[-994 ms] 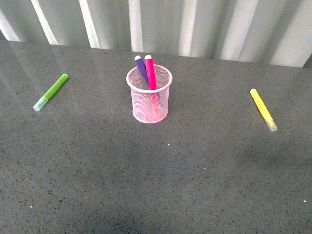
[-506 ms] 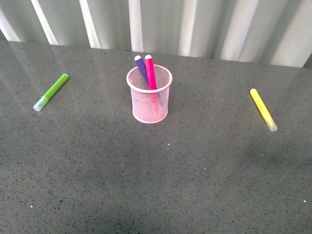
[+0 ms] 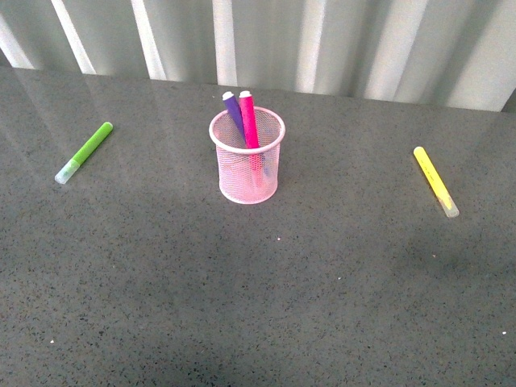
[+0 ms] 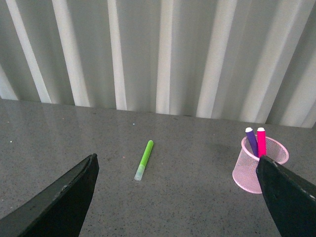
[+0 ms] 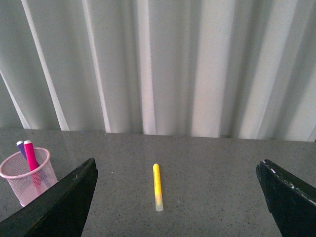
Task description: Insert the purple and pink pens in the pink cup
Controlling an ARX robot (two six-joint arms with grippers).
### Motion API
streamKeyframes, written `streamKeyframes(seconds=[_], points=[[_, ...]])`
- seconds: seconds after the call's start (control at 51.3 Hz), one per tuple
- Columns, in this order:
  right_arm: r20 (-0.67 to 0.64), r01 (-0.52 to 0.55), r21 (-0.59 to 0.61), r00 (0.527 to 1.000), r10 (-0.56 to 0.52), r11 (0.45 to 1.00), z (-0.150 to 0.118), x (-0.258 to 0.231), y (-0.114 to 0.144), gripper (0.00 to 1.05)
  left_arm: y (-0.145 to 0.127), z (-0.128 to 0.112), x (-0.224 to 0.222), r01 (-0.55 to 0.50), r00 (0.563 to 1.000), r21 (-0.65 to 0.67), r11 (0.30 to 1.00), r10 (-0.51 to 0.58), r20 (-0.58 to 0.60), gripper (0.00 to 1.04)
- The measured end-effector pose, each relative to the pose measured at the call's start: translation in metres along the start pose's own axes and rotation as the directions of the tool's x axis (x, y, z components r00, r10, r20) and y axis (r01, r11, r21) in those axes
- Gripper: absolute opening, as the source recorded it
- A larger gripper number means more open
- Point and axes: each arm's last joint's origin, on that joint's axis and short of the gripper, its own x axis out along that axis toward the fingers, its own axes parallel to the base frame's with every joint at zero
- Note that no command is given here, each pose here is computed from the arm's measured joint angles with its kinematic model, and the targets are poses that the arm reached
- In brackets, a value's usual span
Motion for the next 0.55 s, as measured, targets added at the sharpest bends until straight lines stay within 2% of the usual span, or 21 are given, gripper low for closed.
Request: streamKeyframes(seconds=[0.545], points=[[0.000,0.000,0.000,1.000,0.000,1.000,0.0000,0.0000,0.0000,0.98,0.0000,0.0000,0.0000,0.000,1.000,0.000,1.000,0.000,0.000,0.98]])
